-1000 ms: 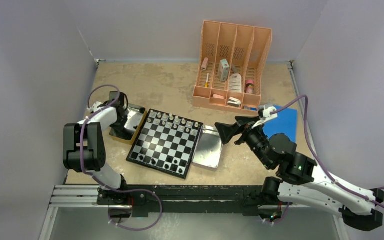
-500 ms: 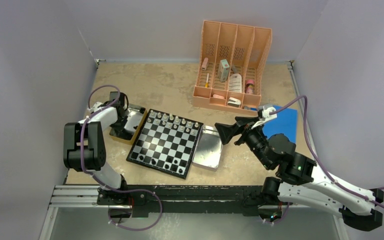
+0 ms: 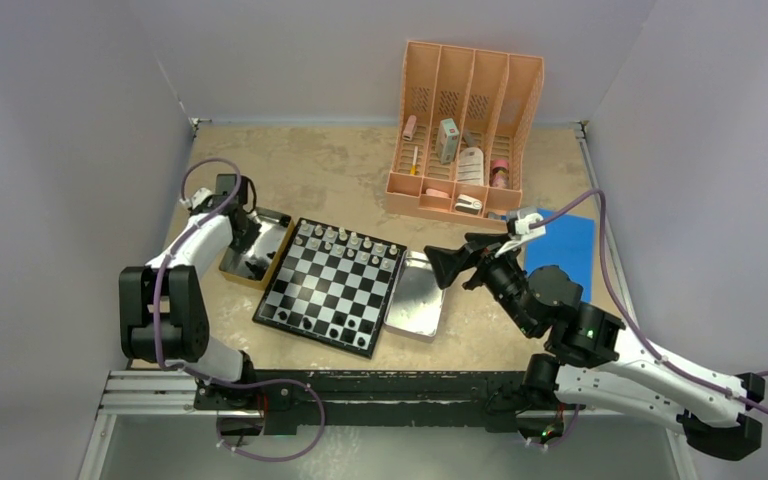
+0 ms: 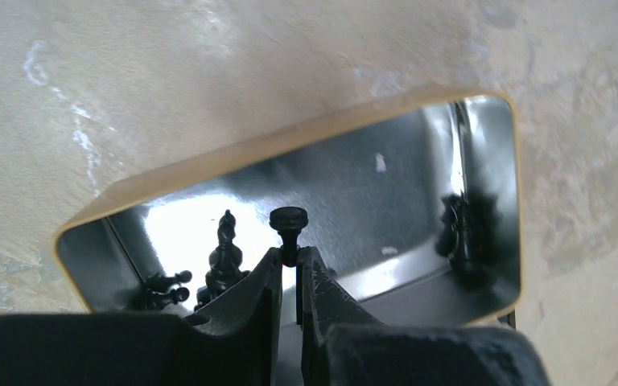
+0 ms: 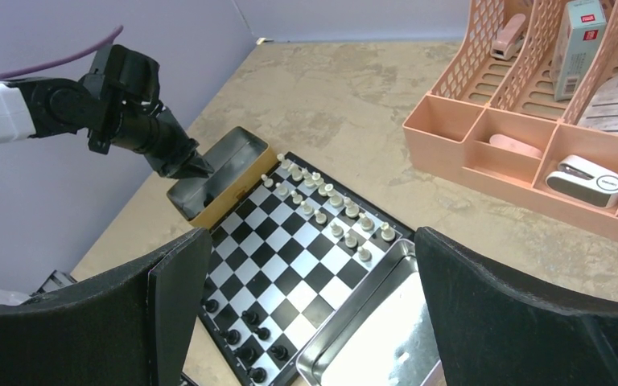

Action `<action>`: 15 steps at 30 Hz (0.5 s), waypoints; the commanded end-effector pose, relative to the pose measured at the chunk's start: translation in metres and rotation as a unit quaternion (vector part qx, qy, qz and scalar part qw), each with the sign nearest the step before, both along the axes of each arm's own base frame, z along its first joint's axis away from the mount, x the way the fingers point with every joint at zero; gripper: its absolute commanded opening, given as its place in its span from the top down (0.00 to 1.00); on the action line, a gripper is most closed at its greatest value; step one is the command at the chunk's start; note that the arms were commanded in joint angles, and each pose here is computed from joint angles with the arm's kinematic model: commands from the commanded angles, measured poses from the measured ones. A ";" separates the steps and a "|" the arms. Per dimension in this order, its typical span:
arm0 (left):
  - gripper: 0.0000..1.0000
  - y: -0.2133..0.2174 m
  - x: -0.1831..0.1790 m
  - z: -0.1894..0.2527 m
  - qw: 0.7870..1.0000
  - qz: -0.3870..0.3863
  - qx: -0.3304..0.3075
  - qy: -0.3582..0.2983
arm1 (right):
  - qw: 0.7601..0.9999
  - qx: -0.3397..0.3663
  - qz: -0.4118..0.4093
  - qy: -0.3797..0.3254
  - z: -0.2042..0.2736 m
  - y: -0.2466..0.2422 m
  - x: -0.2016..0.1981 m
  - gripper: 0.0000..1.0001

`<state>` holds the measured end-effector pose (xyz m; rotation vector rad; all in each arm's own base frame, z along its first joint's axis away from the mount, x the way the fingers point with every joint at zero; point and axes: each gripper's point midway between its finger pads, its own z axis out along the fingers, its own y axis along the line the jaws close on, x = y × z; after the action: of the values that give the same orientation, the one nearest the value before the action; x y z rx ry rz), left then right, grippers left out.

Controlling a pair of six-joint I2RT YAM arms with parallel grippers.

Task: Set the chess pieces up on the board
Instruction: Pick up the chess piece from the storage box.

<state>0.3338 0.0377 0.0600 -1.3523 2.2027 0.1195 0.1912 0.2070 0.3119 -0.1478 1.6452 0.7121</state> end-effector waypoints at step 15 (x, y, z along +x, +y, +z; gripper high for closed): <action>1.00 -0.141 0.000 0.112 0.825 -0.517 -0.145 -0.177 | 1.000 -0.002 0.018 -0.019 -0.001 0.022 0.006 0.01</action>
<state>0.3398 -0.0550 0.1223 -0.4825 2.4535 -0.4772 0.1957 0.2175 0.3002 -0.1695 1.6629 0.6955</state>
